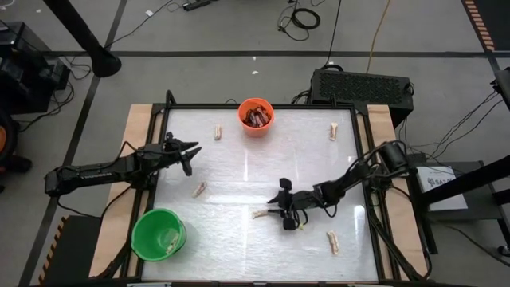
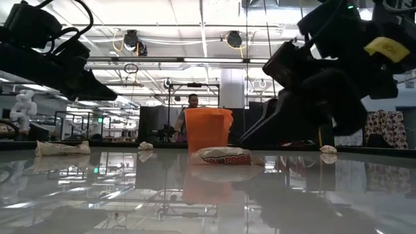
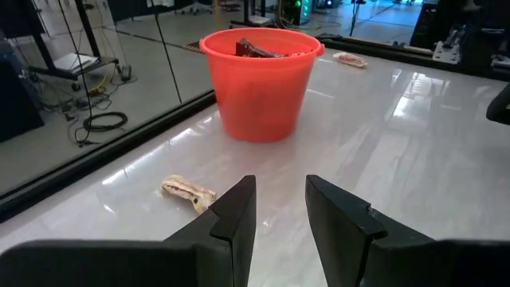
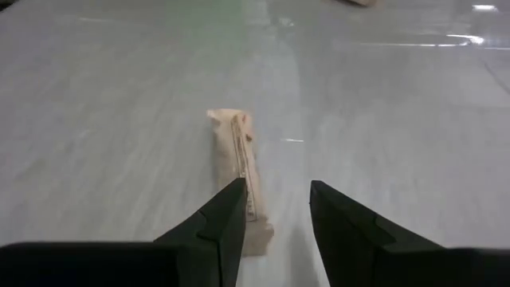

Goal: Sort candy by brand, put in halloween buckets
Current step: Put the white chocolate bar into the green bucket

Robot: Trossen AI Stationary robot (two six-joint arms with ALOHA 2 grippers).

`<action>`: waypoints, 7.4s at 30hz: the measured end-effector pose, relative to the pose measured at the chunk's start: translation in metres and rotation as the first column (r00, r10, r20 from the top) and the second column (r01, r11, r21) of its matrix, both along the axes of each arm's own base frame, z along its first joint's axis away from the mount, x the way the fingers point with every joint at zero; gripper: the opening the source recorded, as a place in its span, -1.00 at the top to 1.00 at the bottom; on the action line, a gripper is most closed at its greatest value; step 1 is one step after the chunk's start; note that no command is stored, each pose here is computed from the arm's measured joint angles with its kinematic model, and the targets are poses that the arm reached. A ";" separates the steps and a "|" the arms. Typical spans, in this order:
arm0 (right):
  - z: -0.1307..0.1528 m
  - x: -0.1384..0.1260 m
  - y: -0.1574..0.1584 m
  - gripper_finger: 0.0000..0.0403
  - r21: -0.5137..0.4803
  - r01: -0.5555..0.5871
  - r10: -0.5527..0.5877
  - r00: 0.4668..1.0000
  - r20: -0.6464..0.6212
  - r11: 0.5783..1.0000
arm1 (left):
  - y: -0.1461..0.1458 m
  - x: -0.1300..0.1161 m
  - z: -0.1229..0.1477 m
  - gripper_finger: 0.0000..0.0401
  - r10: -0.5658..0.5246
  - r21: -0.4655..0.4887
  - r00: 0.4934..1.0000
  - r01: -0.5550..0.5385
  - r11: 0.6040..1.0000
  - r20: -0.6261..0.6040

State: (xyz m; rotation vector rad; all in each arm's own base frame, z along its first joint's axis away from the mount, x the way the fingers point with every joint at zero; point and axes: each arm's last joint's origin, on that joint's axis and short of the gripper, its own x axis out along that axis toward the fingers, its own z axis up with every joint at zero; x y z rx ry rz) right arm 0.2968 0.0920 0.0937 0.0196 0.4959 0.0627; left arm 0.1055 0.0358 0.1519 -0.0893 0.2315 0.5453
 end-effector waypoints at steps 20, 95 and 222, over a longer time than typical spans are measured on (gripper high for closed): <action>-0.006 -0.003 0.008 0.38 0.029 -0.068 0.069 0.996 -0.053 0.997 | 0.000 0.000 0.000 0.41 0.000 0.000 1.000 0.000 1.000 0.002; 0.087 0.290 0.065 0.40 -0.121 -0.216 0.248 0.835 0.492 0.969 | 0.000 0.000 0.000 0.41 0.003 -0.001 1.000 -0.003 1.000 -0.004; 0.145 0.080 0.058 1.00 -0.028 -0.153 0.147 0.856 0.495 0.988 | 0.000 -0.001 -0.001 0.41 0.003 -0.005 1.000 -0.003 1.000 -0.019</action>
